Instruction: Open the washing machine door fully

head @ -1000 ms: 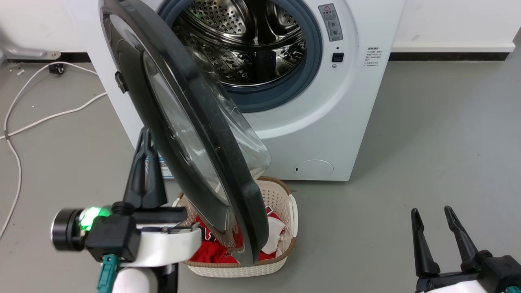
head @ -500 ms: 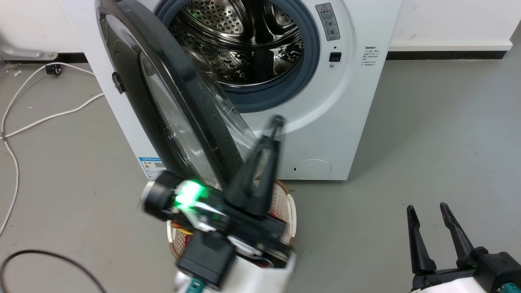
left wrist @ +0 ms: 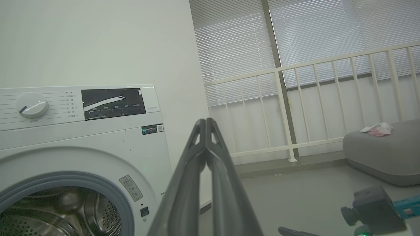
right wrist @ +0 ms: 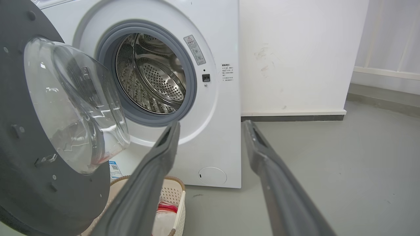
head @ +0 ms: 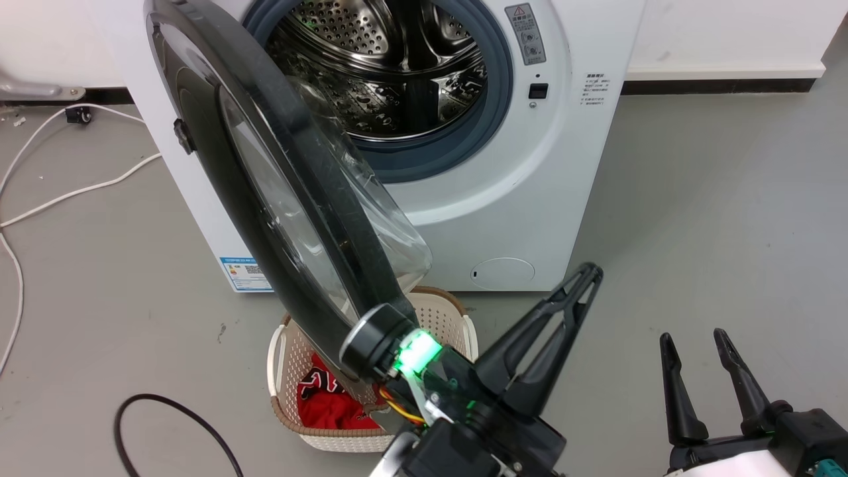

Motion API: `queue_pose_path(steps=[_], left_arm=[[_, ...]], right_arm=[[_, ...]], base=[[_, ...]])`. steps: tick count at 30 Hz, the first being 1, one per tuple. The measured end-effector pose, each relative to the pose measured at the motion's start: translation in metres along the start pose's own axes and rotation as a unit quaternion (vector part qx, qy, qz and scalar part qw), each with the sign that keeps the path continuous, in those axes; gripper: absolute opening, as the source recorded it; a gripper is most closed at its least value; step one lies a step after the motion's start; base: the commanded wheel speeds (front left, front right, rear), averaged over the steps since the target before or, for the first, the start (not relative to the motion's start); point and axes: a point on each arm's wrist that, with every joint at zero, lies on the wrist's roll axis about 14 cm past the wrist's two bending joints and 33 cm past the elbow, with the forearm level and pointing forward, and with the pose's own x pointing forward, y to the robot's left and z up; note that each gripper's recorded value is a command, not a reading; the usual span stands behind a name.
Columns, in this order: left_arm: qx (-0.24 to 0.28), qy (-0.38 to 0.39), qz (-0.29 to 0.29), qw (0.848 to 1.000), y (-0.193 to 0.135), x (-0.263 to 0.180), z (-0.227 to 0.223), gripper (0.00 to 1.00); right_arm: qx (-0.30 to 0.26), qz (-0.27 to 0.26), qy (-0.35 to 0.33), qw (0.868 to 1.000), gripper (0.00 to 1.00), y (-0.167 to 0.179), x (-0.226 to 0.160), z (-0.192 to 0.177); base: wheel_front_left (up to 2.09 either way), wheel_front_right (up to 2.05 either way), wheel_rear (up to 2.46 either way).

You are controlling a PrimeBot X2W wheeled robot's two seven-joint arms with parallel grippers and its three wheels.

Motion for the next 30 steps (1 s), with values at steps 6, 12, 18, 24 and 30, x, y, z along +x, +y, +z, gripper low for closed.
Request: queue_pose_path(steps=[6,12,18,24,30], left_arm=[[-0.013,0.032,-0.009,0.999,-0.009,-0.008,-0.018,0.0],[-0.026,0.093,0.001,0.995,-0.009,-0.03,-0.051,0.0],[-0.032,0.145,0.017,0.989,-0.003,-0.05,-0.079,0.0],[-0.029,0.187,0.044,0.981,0.015,-0.064,-0.105,0.0],[-0.026,0.225,0.077,0.971,0.037,-0.079,-0.129,0.0]], right_arm=[[0.001,0.005,0.004,1.0,1.0,0.003,0.002,-0.003],[0.003,0.011,0.009,1.0,1.0,0.006,0.005,-0.007],[0.004,0.01,0.015,1.0,1.0,0.006,0.006,-0.011],[0.004,0.007,0.019,1.0,1.0,0.003,0.01,-0.014],[0.005,0.003,0.028,1.0,1.0,0.001,0.011,-0.02]], base=[[0.0,0.0,0.0],[0.0,0.0,0.0],[0.0,0.0,0.0],[0.0,0.0,0.0],[0.0,0.0,0.0]])
